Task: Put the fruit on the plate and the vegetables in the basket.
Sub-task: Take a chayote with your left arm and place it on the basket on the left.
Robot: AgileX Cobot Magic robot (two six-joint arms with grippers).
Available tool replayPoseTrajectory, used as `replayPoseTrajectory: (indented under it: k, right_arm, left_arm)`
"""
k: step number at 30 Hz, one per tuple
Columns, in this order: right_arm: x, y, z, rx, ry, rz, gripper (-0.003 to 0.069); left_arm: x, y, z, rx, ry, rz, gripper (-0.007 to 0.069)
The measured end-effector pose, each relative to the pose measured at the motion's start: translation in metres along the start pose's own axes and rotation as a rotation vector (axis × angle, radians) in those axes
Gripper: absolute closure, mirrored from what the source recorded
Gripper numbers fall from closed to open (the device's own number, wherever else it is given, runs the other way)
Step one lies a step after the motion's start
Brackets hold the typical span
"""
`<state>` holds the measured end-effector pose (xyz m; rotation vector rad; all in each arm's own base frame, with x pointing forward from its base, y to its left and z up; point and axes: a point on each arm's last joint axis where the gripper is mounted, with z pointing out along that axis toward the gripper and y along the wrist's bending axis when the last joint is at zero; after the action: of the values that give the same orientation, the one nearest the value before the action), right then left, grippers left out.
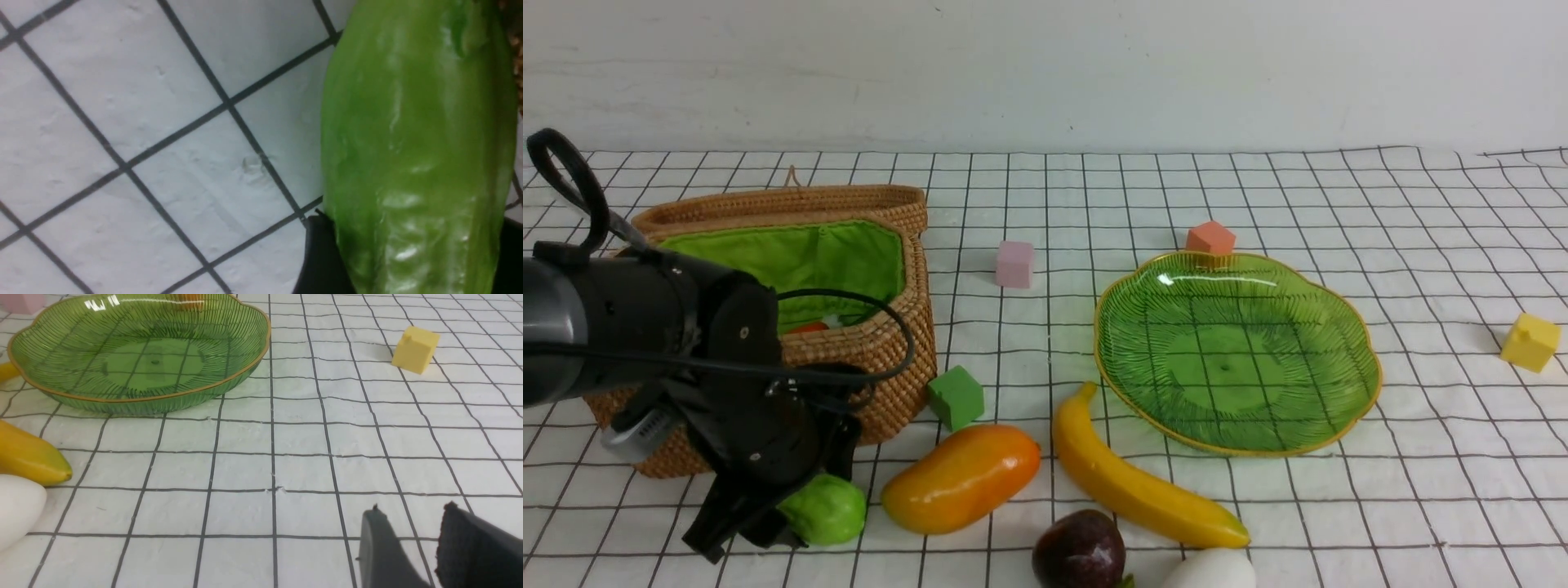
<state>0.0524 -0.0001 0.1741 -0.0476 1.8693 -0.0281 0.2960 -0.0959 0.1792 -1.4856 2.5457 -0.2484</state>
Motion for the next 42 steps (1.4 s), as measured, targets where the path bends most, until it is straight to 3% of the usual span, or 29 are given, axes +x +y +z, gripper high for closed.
replayPoseTrajectory:
  k: [5,8,12,18,21,24,29,34,42]
  right_arm:
    - [0.000,0.000,0.000,0.000,0.000,0.000,0.0421]
    - [0.000,0.000,0.000,0.000,0.000,0.000,0.0421]
    - [0.000,0.000,0.000,0.000,0.000,0.000,0.0421]
    - [0.000,0.000,0.000,0.000,0.000,0.000,0.0421]
    - [0.000,0.000,0.000,0.000,0.000,0.000,0.0421]
    - [0.000,0.000,0.000,0.000,0.000,0.000,0.0421]
    - [0.000,0.000,0.000,0.000,0.000,0.000,0.0421]
    - [0.000,0.000,0.000,0.000,0.000,0.000,0.0421]
    - [0.000,0.000,0.000,0.000,0.000,0.000,0.0421]
  left_arm:
    - [0.005,0.007,-0.011,-0.043,0.050,0.017,0.0177]
    - [0.009,0.011,-0.034,-0.004,0.085,0.046,0.0177]
    - [0.012,0.017,-0.074,0.109,0.093,0.082,0.0177]
    - [0.008,0.027,-0.146,0.365,0.031,0.082,0.0177]
    - [-0.014,0.016,-0.175,0.480,-0.042,0.024,0.0177]
    - [-0.040,0.003,-0.186,0.525,-0.109,-0.017,0.0177]
    - [-0.081,-0.030,-0.166,0.485,-0.130,-0.067,0.0177]
    - [-0.096,-0.057,-0.131,0.423,-0.062,-0.088,0.0177]
    - [-0.100,-0.080,-0.127,0.443,-0.002,-0.010,0.0039]
